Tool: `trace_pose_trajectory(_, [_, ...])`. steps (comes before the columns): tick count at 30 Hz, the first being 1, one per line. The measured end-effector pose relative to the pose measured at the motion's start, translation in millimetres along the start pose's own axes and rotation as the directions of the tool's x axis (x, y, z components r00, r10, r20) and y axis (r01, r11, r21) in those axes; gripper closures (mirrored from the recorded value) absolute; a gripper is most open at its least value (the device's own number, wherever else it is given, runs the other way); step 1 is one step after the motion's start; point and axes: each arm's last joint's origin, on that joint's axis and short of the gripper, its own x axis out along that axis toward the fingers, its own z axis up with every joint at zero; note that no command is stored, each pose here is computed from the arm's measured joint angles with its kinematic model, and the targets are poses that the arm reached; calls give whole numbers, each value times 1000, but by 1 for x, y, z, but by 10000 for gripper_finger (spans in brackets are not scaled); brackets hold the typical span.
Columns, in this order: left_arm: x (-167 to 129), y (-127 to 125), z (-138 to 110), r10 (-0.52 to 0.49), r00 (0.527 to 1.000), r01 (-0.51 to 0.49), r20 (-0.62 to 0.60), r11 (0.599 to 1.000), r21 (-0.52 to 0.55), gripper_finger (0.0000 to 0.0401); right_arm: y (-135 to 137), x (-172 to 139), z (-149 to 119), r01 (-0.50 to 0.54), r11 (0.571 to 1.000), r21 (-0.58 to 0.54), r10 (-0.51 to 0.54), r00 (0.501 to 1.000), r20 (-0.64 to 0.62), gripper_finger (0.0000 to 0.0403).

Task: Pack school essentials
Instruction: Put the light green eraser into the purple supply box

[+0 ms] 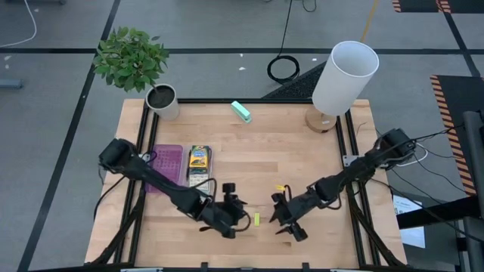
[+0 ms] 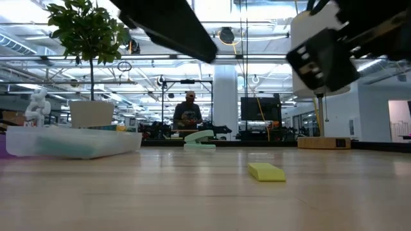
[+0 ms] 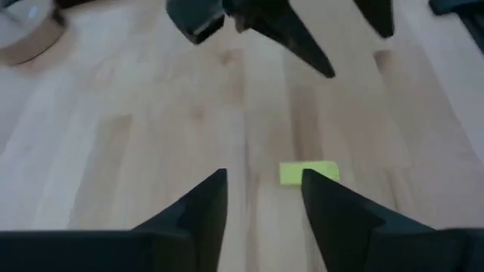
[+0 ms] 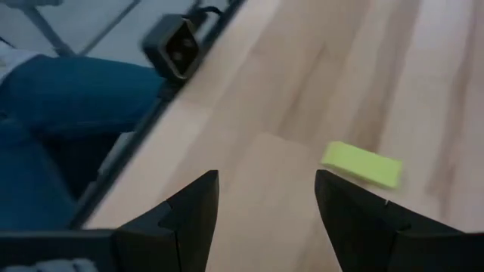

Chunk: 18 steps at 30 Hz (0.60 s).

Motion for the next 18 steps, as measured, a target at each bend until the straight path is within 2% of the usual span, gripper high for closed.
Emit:
trace_pose_trajectory(3, [16,-1,-2,-48,999,47,9,999,22,204,12,-3,0,-11,1000,6,11,1000,7,190])
trace_pose_trajectory(7, [35,1,-10,-82,996,83,-21,996,32,180,22,-3,-2,41,999,7,-41,999,18,190])
trace_pose_trajectory(11, [48,5,-16,-77,996,76,-41,997,-16,176,28,-3,-5,99,995,-10,-99,995,19,190])
trace_pose_trajectory(16, [55,-8,-19,-103,995,103,4,994,-21,176,28,-3,-6,103,995,-16,-103,995,11,190])
trace_pose_trajectory(18, [59,-12,-20,-104,994,106,25,992,-73,176,28,-3,-7,107,994,-19,-107,994,-4,190])
